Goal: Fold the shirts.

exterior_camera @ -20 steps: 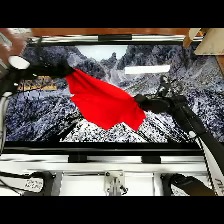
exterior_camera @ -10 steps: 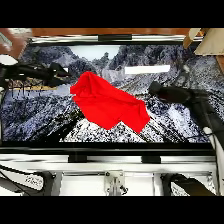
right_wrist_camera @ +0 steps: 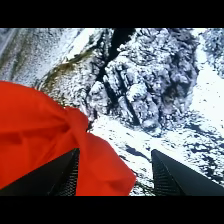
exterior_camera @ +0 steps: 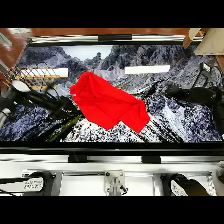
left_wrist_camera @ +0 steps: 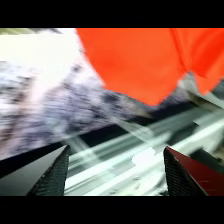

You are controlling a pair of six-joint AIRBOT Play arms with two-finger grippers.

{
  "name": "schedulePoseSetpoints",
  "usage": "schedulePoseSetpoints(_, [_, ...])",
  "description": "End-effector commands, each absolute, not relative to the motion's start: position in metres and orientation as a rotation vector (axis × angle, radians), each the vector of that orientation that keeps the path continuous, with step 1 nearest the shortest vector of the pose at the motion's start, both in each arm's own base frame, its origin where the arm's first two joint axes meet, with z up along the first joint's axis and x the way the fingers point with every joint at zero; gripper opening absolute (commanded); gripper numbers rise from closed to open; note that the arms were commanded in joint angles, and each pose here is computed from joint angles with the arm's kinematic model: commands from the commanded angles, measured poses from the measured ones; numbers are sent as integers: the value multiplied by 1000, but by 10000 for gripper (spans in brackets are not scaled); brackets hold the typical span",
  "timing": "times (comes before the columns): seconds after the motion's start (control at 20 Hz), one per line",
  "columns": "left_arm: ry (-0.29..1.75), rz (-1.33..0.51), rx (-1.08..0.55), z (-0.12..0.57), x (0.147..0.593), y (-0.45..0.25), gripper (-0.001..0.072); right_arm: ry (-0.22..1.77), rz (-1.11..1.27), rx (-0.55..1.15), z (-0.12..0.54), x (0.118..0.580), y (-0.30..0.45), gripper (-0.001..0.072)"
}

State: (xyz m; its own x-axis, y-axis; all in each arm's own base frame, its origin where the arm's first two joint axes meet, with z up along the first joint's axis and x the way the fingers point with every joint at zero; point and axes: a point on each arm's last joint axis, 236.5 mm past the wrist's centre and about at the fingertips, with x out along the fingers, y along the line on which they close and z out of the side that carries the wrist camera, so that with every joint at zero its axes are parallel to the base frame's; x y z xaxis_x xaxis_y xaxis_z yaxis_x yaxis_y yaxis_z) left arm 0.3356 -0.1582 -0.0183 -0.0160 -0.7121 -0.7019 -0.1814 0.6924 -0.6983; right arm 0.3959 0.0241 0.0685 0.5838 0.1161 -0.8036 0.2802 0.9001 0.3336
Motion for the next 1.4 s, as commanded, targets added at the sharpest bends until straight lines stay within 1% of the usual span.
schedulePoseSetpoints(0.0, [1508,-462,-887,-55,325,-206,679,979,-68,426,66,390,36,556])
schedulePoseSetpoints(0.05, [1492,-449,-869,-61,329,-211,678,979,-63,424,66,391,38,556])
schedulePoseSetpoints(0.35, [1415,-386,-882,-79,348,-234,668,979,-67,418,66,390,36,556])
schedulePoseSetpoints(0.45, [1414,-364,-912,-82,351,-238,664,980,-67,420,66,390,37,556])
schedulePoseSetpoints(0.5, [1414,-359,-915,-83,352,-238,654,993,-65,425,64,388,38,584])
schedulePoseSetpoints(0.55, [1416,-359,-914,-84,351,-238,539,1031,-61,433,57,384,42,633])
schedulePoseSetpoints(0.6, [1416,-358,-914,-84,352,-238,333,1101,-34,420,43,376,48,634])
schedulePoseSetpoints(0.65, [1413,-363,-911,-83,352,-238,140,1176,5,398,28,368,55,668])
schedulePoseSetpoints(0.7, [1406,-381,-896,-81,352,-239,41,1253,43,380,10,362,62,668])
schedulePoseSetpoints(0.85, [1408,-502,-833,-65,349,-246,34,1382,131,365,-36,360,78,668])
schedulePoseSetpoints(0.9, [1406,-539,-817,-57,348,-248,33,1401,140,380,-48,363,82,668])
schedulePoseSetpoints(1.05, [1360,-573,-794,-40,353,-245,34,1449,216,456,-68,364,105,668])
schedulePoseSetpoints(1.15, [1308,-653,-712,-30,351,-246,33,1476,213,446,-81,362,108,668])
schedulePoseSetpoints(1.35, [1281,-668,-708,-16,352,-245,33,1506,228,408,-99,359,123,667])
